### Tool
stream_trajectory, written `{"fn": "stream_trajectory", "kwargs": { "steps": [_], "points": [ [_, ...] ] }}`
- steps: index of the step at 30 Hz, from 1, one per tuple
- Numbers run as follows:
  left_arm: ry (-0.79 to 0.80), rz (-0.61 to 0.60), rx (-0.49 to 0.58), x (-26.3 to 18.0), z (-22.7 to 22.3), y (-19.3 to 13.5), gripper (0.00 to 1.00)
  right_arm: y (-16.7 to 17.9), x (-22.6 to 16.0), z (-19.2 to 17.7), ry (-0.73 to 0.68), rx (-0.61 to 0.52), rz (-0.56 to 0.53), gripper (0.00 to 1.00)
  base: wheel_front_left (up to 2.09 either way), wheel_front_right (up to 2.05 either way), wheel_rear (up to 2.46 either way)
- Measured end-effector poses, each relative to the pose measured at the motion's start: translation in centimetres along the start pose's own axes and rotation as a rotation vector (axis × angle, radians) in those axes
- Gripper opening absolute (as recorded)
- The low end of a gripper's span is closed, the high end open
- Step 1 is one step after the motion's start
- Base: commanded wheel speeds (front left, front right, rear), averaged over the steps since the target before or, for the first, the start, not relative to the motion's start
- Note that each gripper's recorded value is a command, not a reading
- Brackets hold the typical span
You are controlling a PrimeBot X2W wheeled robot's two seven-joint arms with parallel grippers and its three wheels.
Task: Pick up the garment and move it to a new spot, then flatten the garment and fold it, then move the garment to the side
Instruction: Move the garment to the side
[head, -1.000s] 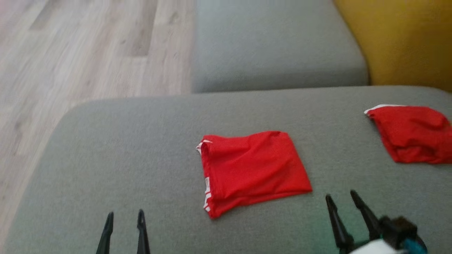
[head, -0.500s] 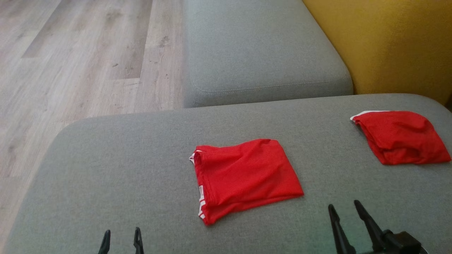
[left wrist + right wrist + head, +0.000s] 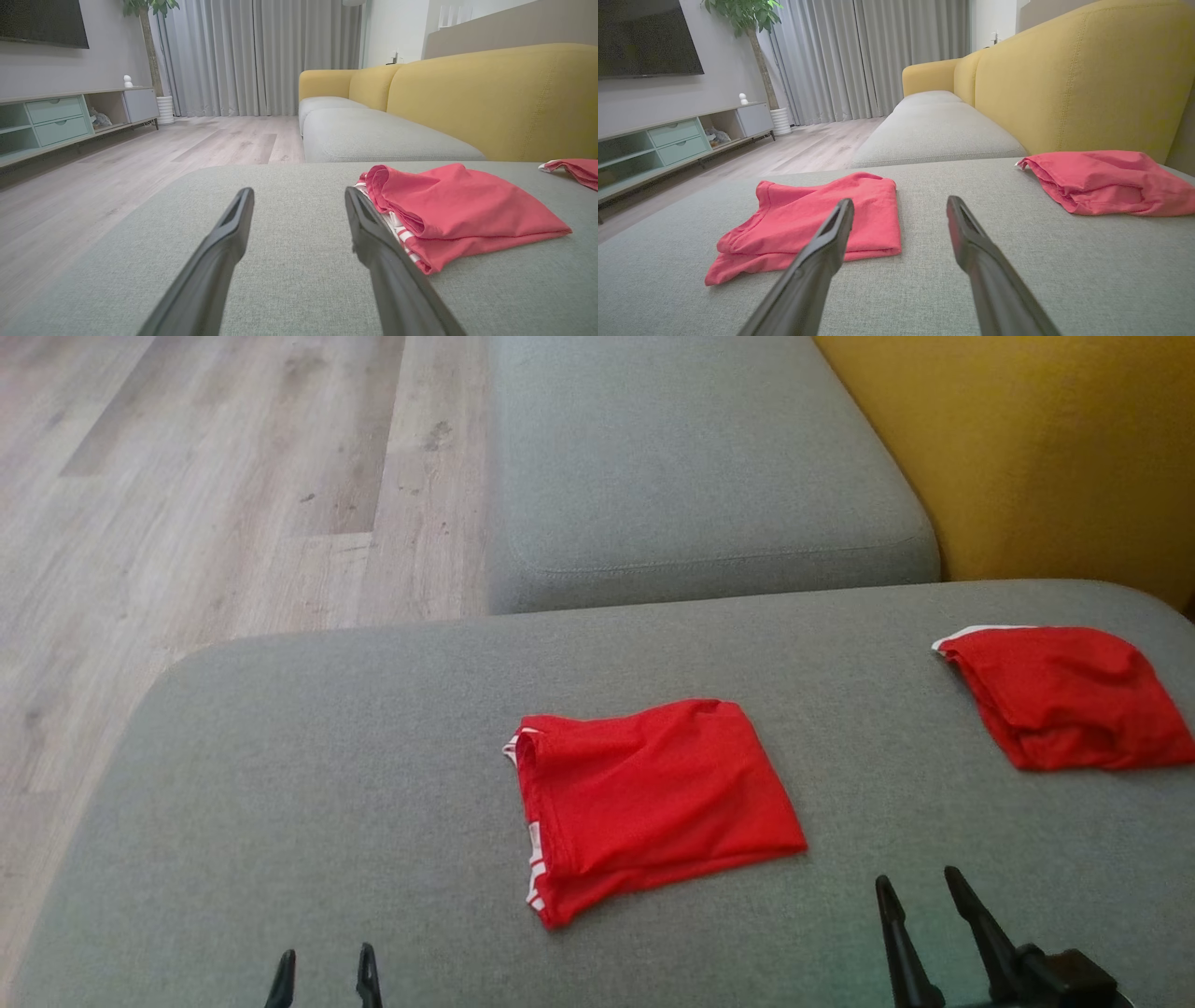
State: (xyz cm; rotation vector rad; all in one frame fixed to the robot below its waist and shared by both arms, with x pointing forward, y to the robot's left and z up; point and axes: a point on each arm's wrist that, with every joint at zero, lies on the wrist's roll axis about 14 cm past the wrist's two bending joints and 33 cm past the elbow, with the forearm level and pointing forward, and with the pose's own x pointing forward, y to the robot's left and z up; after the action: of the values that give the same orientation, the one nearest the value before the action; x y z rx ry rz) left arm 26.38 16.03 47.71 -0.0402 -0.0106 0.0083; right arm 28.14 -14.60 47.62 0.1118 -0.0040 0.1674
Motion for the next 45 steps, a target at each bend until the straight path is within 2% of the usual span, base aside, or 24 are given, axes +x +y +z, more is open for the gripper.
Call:
{"fn": "stream_trajectory", "kwargs": {
  "steps": [4,10,15,19,23,27,41,42,43,44,45],
  "points": [
    [0.018,0.006,-0.003,-0.2,-0.5,0.2,1.0,-0.2,0.2,-0.6,0.023,0.01,-0.007,1.0,0.0,0.0,0.0],
    [0.048,0.004,0.004,-0.3,-1.3,0.4,1.0,-0.6,0.6,-4.0,0.134,0.103,-0.036,1.0,0.0,0.0,0.0],
    [0.071,0.016,0.013,-0.1,-1.8,0.7,1.0,0.0,5.4,-3.4,0.137,0.141,0.0,1.0,0.0,0.0,0.0],
    [0.071,0.024,0.008,0.2,-1.7,0.8,1.0,0.4,8.4,-5.3,0.25,0.163,0.029,1.0,0.0,0.0,0.0],
    [0.086,0.057,0.008,-0.1,-2.0,1.5,1.0,-0.1,10.3,-7.2,0.37,0.149,0.036,1.0,0.0,0.0,0.0],
    [0.084,0.072,0.003,-0.2,-1.9,1.9,1.0,-0.1,11.6,-7.9,0.419,0.128,0.051,1.0,0.0,0.0,0.0],
    [0.101,0.131,0.011,1.1,-1.9,3.0,1.0,0.3,16.5,-10.2,0.519,0.072,0.088,1.0,0.0,0.0,0.0],
    [0.106,0.134,0.012,1.1,-2.0,3.0,1.0,0.5,16.5,-10.6,0.534,0.072,0.095,0.63,0.0,0.0,0.0],
    [0.109,0.136,0.012,1.2,-2.1,3.1,1.0,0.8,16.4,-11.0,0.551,0.07,0.105,0.2,0.0,0.0,0.0],
    [0.111,0.137,0.014,1.3,-2.1,3.1,1.0,1.1,16.3,-11.4,0.569,0.067,0.115,0.0,0.0,0.0,0.0],
    [0.111,0.141,0.016,1.4,-2.1,3.2,1.0,1.4,16.2,-11.6,0.579,0.063,0.126,0.0,0.0,0.0,0.0]
  ]
}}
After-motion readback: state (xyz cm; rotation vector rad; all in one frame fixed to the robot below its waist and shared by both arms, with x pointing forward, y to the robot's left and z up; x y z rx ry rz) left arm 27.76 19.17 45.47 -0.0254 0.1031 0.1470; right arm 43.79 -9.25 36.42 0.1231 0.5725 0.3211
